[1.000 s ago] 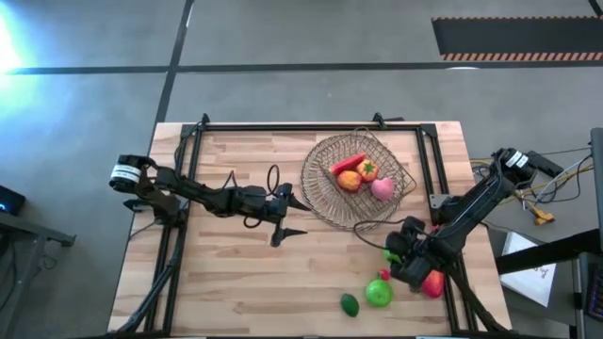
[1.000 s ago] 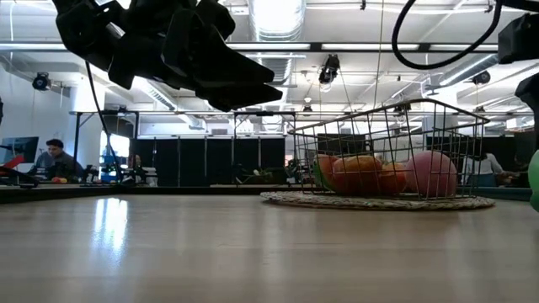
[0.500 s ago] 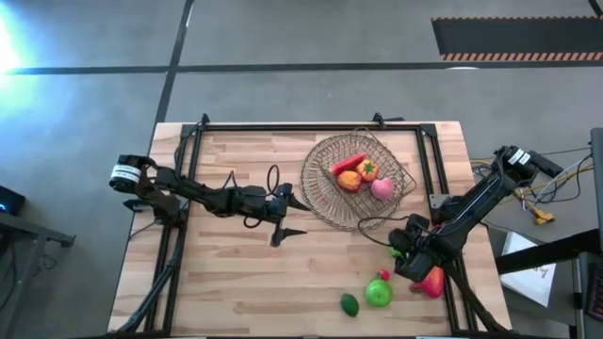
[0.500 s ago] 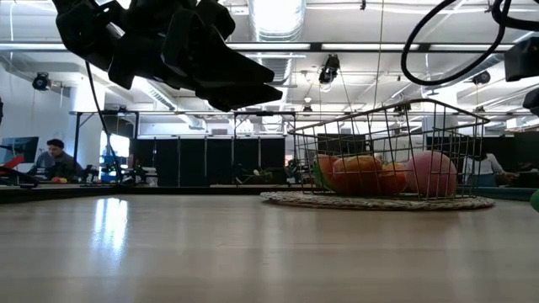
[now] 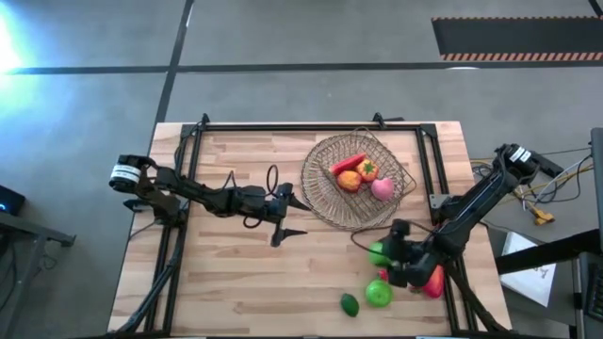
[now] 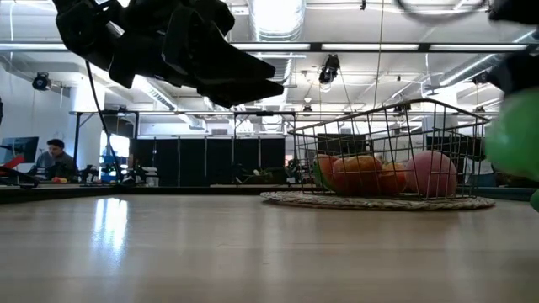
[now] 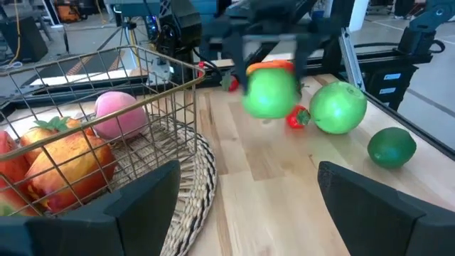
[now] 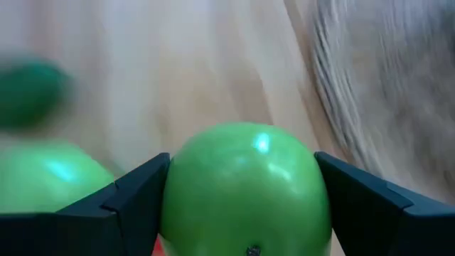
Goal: Build produce basket
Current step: Put the top green apple into the gold mesh basket
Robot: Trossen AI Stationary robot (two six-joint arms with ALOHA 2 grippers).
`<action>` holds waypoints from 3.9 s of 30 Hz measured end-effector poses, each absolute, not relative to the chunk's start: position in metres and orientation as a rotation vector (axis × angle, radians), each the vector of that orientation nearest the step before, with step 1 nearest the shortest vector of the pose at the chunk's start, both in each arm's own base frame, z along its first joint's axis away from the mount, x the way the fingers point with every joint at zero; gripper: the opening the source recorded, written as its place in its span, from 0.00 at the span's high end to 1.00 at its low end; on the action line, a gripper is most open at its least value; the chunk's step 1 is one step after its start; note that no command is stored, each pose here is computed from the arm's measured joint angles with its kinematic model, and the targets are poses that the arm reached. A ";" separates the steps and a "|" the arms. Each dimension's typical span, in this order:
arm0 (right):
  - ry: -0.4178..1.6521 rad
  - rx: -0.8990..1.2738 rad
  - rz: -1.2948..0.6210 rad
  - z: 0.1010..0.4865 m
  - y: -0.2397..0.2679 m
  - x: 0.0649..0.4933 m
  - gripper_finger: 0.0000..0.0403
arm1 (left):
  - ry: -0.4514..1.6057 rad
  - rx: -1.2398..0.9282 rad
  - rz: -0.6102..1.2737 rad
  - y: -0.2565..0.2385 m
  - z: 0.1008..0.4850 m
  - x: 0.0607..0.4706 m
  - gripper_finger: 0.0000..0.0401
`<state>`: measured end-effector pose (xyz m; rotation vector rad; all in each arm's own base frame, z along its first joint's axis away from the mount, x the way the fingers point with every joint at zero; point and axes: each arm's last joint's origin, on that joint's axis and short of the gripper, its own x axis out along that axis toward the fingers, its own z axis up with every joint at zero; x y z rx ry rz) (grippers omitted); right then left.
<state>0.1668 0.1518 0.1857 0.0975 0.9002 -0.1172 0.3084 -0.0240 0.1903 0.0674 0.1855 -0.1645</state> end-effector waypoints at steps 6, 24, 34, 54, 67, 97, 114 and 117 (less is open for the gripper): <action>0.478 0.032 0.051 0.196 0.156 0.180 0.25 | 0.138 0.233 -0.232 -0.040 0.198 0.316 0.21; -0.210 0.114 0.149 0.190 0.094 0.175 0.25 | -0.099 1.143 -0.199 -0.115 0.228 0.382 0.21; -0.227 0.073 0.164 0.195 0.096 0.178 0.25 | -0.092 1.275 -0.036 -0.125 0.244 0.415 0.21; -0.242 0.091 0.162 0.197 0.094 0.179 0.24 | -0.048 1.273 0.036 -0.118 0.250 0.419 0.07; -0.240 0.100 0.166 0.197 0.094 0.179 0.24 | -0.082 1.256 0.093 -0.111 0.232 0.431 0.07; -0.191 0.121 0.158 0.192 0.094 0.180 0.10 | -0.011 1.257 0.128 -0.116 0.226 0.430 0.15; -0.220 0.058 0.006 0.204 0.087 0.174 0.08 | 0.233 1.156 0.072 -0.119 0.202 0.428 0.15; -0.243 0.032 -0.062 0.213 0.084 0.167 0.08 | 0.292 1.143 0.094 -0.118 0.201 0.428 0.15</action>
